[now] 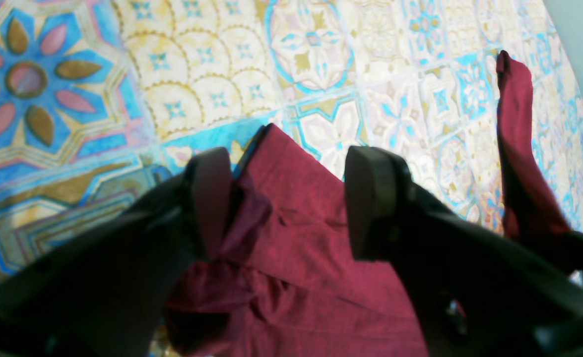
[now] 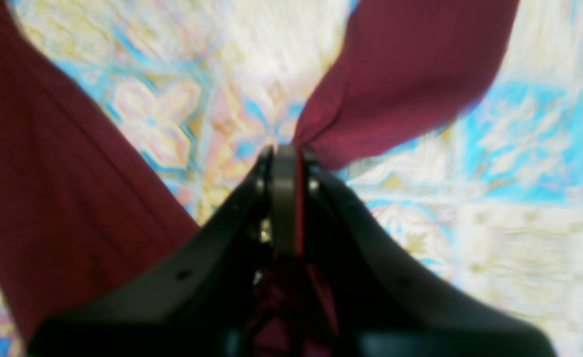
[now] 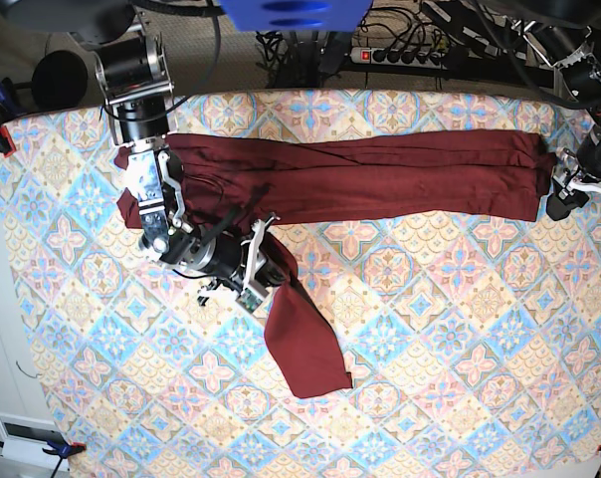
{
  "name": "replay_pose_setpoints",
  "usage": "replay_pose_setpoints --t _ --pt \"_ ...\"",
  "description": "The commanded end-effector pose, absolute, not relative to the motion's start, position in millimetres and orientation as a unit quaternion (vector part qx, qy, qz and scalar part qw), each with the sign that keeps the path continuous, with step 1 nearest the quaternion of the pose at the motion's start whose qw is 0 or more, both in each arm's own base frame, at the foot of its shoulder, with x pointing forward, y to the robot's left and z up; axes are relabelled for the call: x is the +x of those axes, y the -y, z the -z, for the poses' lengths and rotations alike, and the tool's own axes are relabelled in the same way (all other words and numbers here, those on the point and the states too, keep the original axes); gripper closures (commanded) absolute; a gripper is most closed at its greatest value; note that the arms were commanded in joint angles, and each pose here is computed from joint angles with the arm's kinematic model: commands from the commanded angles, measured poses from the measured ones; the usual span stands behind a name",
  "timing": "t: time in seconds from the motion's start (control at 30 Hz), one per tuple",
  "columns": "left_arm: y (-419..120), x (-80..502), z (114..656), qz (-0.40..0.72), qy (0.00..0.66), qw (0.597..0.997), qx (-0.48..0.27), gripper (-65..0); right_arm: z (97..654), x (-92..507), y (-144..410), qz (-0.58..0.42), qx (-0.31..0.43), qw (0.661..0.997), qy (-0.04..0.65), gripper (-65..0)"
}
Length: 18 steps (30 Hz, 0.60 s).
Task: Layout the t-shirt on the table in an organized manner, then fold the t-shirt properly
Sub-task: 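Grasp the hanging sleeve with the right gripper and fold it onto the shirt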
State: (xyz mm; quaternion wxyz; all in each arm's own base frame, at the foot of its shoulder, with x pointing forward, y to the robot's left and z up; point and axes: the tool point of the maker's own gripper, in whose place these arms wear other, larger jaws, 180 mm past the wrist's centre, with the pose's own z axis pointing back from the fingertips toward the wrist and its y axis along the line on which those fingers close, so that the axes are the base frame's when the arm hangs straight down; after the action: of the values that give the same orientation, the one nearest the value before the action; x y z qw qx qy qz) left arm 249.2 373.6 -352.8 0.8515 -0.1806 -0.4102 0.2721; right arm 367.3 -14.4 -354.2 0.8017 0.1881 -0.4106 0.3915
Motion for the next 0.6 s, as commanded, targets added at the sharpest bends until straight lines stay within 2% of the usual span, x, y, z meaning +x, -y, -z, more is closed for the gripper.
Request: replay_pose_setpoints --t 0.0,0.13,0.57 --pt "-381.3 256.8 335.5 -0.260 0.434 0.845 -0.174 -36.1 336.8 367.1 9.2 -0.397 0.193 0.786 0.432 -0.3" --pt "-380.4 256.9 336.1 -0.260 0.434 0.845 -0.175 -36.1 335.2 338.1 1.8 -0.415 0.190 0.782 0.424 -0.3" --pt "-380.1 256.9 336.4 -0.259 0.433 0.845 -0.175 -36.1 343.0 245.1 -53.4 -0.469 0.256 0.748 0.394 -0.3"
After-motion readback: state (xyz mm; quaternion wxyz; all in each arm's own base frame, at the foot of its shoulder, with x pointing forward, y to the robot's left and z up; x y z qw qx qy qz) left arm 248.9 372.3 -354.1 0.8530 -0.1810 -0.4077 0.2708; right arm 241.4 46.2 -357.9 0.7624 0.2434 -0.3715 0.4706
